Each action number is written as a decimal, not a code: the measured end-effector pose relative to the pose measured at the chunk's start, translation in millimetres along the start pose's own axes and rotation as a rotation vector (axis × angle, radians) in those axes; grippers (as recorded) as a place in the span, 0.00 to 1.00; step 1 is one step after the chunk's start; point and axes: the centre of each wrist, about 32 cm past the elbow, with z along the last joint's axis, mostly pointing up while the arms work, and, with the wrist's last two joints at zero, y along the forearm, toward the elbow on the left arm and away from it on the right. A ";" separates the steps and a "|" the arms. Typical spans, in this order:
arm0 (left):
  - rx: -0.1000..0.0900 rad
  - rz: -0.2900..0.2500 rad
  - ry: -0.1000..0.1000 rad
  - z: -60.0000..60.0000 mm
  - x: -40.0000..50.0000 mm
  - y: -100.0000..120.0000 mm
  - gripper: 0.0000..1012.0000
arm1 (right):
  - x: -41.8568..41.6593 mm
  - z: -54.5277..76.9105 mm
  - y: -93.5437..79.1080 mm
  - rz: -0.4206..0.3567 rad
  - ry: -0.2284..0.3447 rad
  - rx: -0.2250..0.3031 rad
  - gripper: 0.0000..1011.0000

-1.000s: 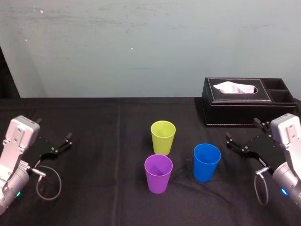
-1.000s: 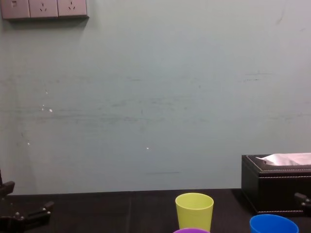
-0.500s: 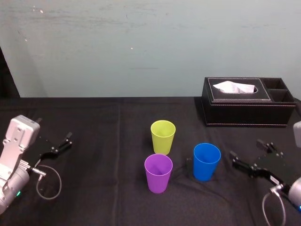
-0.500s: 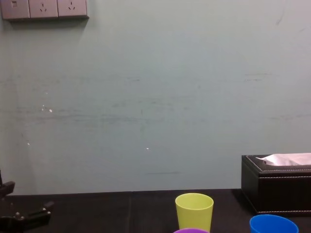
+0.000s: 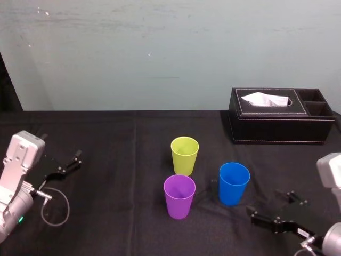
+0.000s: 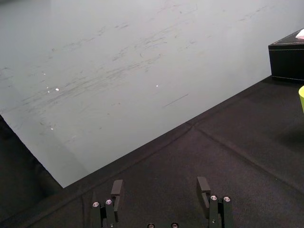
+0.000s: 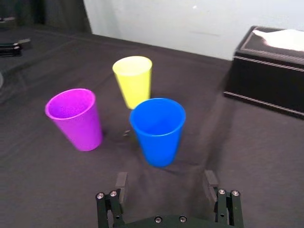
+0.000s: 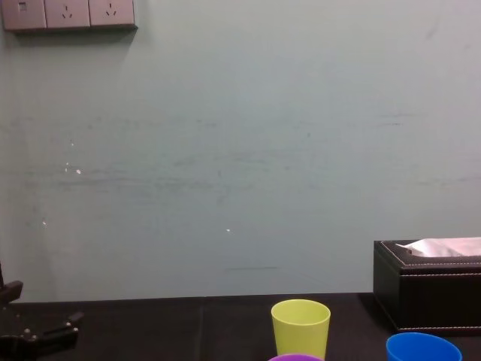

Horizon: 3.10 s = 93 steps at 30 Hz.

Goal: Stack the three plastic cups sequentially using one hand.

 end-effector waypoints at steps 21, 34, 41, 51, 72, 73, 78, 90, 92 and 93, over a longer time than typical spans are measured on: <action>0.000 0.000 0.000 0.0 0.0 0.0 0.99 | -17.3 -6.1 28.1 -0.012 0.020 -0.012 0.99; 0.000 0.000 0.000 0.0 0.0 0.0 0.99 | -19.4 -7.5 47.8 -0.015 0.008 0.016 0.99; 0.000 0.000 0.000 0.0 0.0 0.0 0.99 | -19.3 -10.5 56.0 -0.030 0.006 0.021 0.99; 0.000 0.000 0.000 0.0 0.0 0.0 0.99 | -17.9 -15.1 61.9 -0.035 0.015 0.051 0.99; 0.000 0.000 0.000 0.0 0.0 0.0 0.99 | -19.3 -18.5 72.7 -0.024 0.027 0.072 0.99; 0.000 0.000 0.000 0.0 0.0 0.0 0.99 | -19.5 -18.4 73.2 -0.023 0.027 0.072 0.99; 0.000 0.000 0.000 0.0 0.0 0.0 0.99 | -20.1 -17.3 76.3 -0.023 0.028 0.071 0.99; 0.000 0.000 0.000 0.0 0.0 0.0 0.99 | -20.4 -15.5 82.0 -0.032 0.018 0.066 0.99; 0.000 0.000 0.000 0.0 0.0 0.0 0.99 | -20.5 -15.6 82.6 -0.033 0.016 0.066 0.99; 0.000 0.000 0.000 0.0 0.0 0.0 0.99 | -20.5 -15.7 82.9 -0.034 0.016 0.065 0.99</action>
